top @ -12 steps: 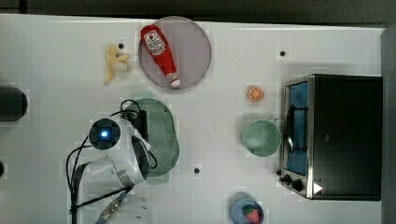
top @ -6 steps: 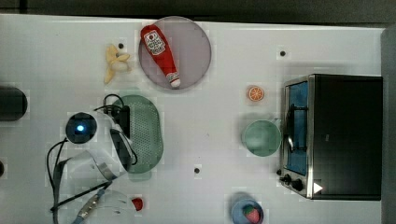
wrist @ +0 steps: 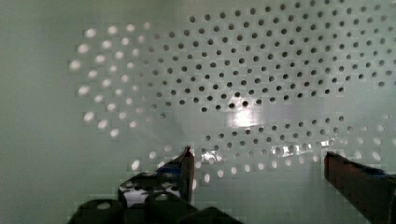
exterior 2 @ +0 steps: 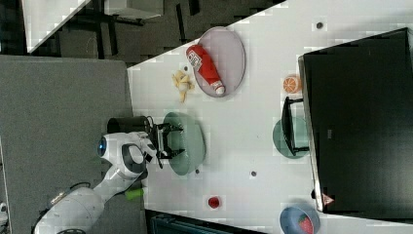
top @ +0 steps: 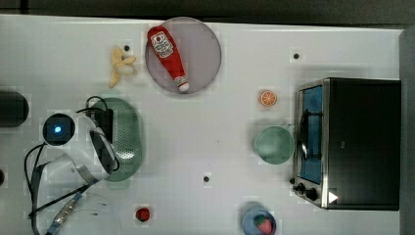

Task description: Drag strainer right to left.

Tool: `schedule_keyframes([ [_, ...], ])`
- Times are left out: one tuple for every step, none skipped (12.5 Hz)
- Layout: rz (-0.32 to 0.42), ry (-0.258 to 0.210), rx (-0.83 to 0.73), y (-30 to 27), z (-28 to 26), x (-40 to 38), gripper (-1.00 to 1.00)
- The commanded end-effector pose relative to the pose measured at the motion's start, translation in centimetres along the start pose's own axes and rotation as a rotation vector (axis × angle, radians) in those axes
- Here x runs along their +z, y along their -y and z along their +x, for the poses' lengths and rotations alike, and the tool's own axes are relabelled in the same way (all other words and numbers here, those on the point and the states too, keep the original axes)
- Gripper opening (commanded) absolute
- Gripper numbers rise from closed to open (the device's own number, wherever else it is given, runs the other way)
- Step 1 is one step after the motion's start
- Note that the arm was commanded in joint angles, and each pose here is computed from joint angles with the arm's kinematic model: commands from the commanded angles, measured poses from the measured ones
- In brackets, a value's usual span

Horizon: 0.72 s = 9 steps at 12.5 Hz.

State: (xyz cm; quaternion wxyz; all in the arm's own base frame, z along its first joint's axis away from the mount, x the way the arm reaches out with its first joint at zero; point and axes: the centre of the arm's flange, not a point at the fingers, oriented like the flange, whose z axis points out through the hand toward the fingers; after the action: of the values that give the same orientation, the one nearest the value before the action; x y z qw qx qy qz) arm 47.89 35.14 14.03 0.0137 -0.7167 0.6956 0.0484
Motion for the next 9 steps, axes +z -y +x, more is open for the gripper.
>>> schedule_keyframes([
  [-0.006, 0.034, 0.037, -1.2, -3.7, -0.7, 1.0],
  [-0.005, 0.037, 0.033, -1.2, -4.3, -0.8, 1.0],
  [-0.006, 0.04, 0.036, -1.3, -4.7, -0.9, 1.0],
  [-0.004, 0.046, 0.036, -1.3, -5.2, -1.0, 1.0],
  [-0.004, 0.053, 0.051, -1.3, -5.6, -1.2, 1.0],
  [-0.007, 0.058, 0.077, -1.4, -5.9, -1.1, 1.0],
  [-0.006, 0.059, 0.076, -1.4, -6.1, -1.2, 1.0],
  [-0.003, 0.058, 0.067, -1.5, -6.1, -1.4, 1.0],
  [0.001, 0.054, 0.04, -1.3, -6.1, -2.2, 1.0],
])
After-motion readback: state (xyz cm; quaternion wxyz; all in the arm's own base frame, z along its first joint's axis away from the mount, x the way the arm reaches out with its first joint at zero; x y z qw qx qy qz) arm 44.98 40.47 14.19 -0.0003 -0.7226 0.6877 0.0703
